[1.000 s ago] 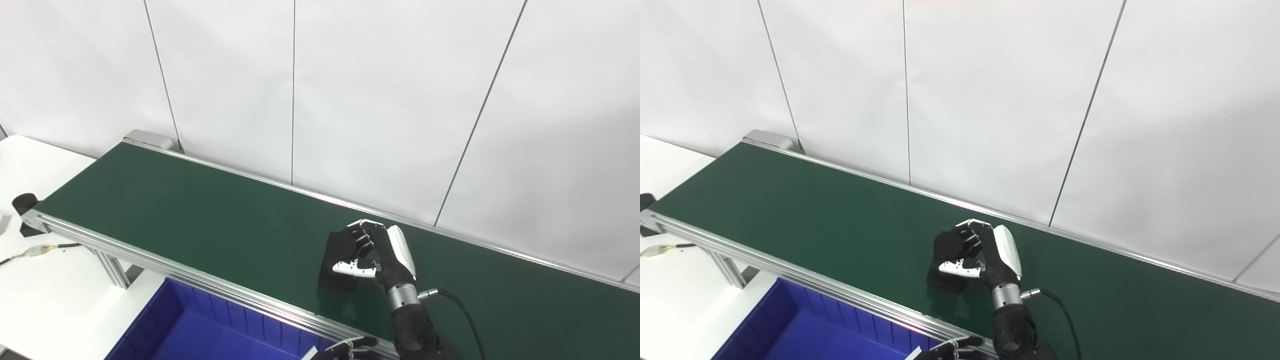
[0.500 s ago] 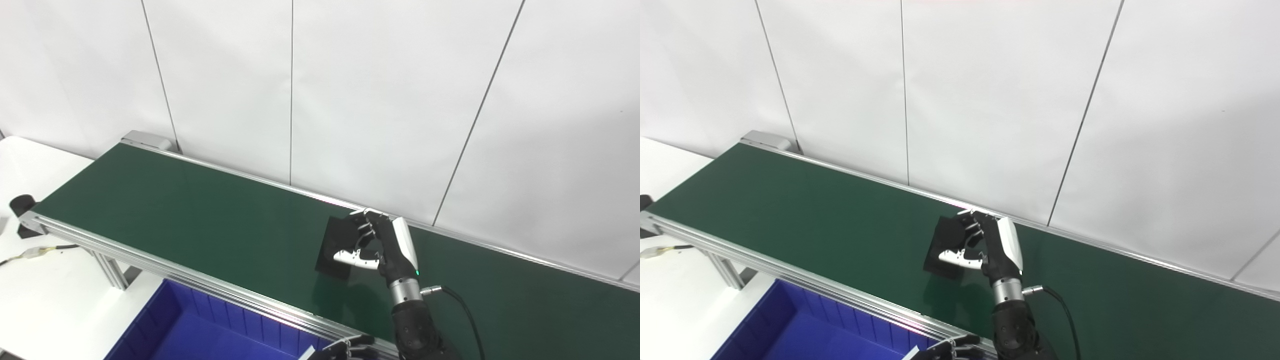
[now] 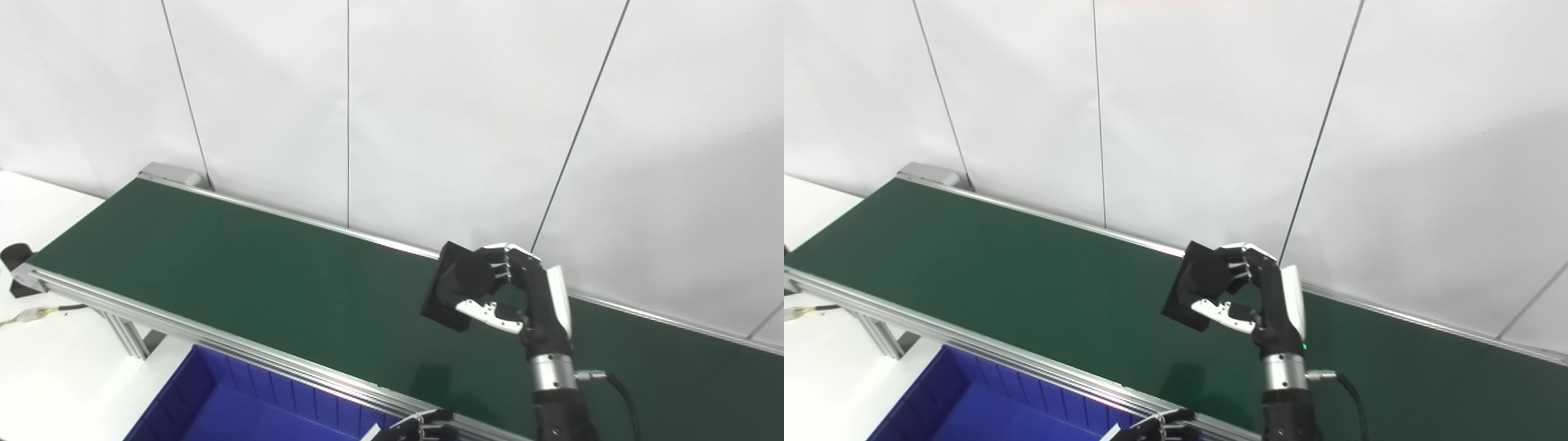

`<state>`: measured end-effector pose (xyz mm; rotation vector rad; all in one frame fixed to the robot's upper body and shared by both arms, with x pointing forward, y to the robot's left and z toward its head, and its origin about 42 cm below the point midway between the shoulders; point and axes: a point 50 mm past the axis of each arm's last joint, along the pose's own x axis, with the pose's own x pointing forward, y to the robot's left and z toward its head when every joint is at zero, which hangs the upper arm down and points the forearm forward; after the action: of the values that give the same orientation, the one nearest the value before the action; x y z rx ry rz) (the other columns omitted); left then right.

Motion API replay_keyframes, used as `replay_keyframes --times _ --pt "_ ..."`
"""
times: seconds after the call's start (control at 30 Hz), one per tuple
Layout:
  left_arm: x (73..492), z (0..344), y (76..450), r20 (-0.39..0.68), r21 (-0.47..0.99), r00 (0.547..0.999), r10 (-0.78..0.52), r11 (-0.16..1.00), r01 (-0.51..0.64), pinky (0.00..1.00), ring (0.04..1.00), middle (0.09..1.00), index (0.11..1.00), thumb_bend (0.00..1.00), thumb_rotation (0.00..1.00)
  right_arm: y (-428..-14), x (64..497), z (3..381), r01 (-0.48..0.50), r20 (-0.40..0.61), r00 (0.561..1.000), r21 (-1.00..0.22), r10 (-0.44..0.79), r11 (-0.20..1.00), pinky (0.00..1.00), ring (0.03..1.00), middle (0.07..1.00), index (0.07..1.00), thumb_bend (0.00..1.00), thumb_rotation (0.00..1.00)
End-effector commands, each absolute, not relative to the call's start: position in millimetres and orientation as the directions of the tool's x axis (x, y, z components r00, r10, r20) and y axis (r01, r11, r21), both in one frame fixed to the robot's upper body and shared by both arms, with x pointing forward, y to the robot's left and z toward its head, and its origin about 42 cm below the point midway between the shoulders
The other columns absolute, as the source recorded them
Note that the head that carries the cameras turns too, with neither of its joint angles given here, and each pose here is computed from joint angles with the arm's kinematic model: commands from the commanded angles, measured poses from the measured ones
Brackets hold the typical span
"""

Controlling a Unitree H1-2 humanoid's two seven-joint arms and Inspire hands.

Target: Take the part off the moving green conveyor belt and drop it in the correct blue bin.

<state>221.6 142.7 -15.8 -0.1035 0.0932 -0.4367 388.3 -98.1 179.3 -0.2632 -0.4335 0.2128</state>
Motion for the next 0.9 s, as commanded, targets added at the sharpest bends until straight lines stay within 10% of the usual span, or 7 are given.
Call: replay_keyframes --times 0.0,0.87 --pt "227 -5 141 -0.01 -0.105 0.904 -0.426 0.9 0.423 0.66 0.752 0.788 0.855 1.0 0.37 -99 385 203 -0.142 0.44 0.862 -0.267 0.252 0.953 0.33 0.457 0.526 0.511 0.5 0.0" --pt "214 23 170 0.014 -0.093 0.905 -0.425 0.9 0.425 0.75 0.821 0.84 0.9 0.96 0.46 -173 277 208 0.026 0.424 0.901 -0.27 0.094 0.963 0.33 0.457 0.525 0.518 0.5 0.0"
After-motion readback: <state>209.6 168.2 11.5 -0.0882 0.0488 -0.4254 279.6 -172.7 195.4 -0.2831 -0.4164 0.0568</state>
